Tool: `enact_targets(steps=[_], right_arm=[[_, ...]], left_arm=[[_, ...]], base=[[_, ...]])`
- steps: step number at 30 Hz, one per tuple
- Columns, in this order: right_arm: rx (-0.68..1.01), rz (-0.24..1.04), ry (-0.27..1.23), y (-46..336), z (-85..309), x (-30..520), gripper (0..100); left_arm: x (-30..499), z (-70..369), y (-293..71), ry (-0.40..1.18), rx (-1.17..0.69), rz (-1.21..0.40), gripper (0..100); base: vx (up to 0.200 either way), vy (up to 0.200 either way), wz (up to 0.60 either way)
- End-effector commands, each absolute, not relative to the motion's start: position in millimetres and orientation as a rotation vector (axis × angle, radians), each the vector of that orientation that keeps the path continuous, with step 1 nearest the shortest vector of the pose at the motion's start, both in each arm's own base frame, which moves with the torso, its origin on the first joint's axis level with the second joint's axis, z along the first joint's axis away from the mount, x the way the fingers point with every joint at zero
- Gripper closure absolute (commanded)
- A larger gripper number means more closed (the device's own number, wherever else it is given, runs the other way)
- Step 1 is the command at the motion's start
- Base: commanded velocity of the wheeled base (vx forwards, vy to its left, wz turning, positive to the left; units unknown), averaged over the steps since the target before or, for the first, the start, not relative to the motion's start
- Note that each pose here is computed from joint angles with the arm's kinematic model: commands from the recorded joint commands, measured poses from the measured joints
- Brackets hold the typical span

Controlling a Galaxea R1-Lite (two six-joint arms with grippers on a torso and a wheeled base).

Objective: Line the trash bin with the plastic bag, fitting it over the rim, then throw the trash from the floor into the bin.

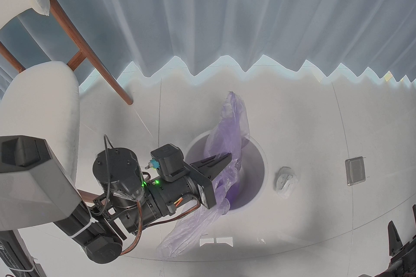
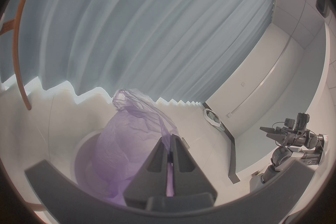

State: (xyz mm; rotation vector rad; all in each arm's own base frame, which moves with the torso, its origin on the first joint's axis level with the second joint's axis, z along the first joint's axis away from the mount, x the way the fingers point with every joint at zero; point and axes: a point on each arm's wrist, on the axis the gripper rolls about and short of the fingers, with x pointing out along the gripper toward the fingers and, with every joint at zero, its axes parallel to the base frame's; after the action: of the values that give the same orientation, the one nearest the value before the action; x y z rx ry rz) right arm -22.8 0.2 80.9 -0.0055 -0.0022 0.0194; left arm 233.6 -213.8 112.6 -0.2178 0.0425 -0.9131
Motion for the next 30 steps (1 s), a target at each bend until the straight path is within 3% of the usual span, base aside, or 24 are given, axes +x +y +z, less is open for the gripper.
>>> enact_targets(steps=[1,30], right_arm=[[-0.006,0.02,-0.003,0.2,76.1,-22.9,0],[-0.003,0.02,-0.002,0.3,75.9,-22.9,0]], left_arm=[[233.5,102.3,-218.5,0.068,-0.21,-0.922,100],[227.9,102.2,-219.9,0.072,-0.201,-0.935,100]], base=[[0.0,0.0,0.0],[0.0,0.0,0.0]])
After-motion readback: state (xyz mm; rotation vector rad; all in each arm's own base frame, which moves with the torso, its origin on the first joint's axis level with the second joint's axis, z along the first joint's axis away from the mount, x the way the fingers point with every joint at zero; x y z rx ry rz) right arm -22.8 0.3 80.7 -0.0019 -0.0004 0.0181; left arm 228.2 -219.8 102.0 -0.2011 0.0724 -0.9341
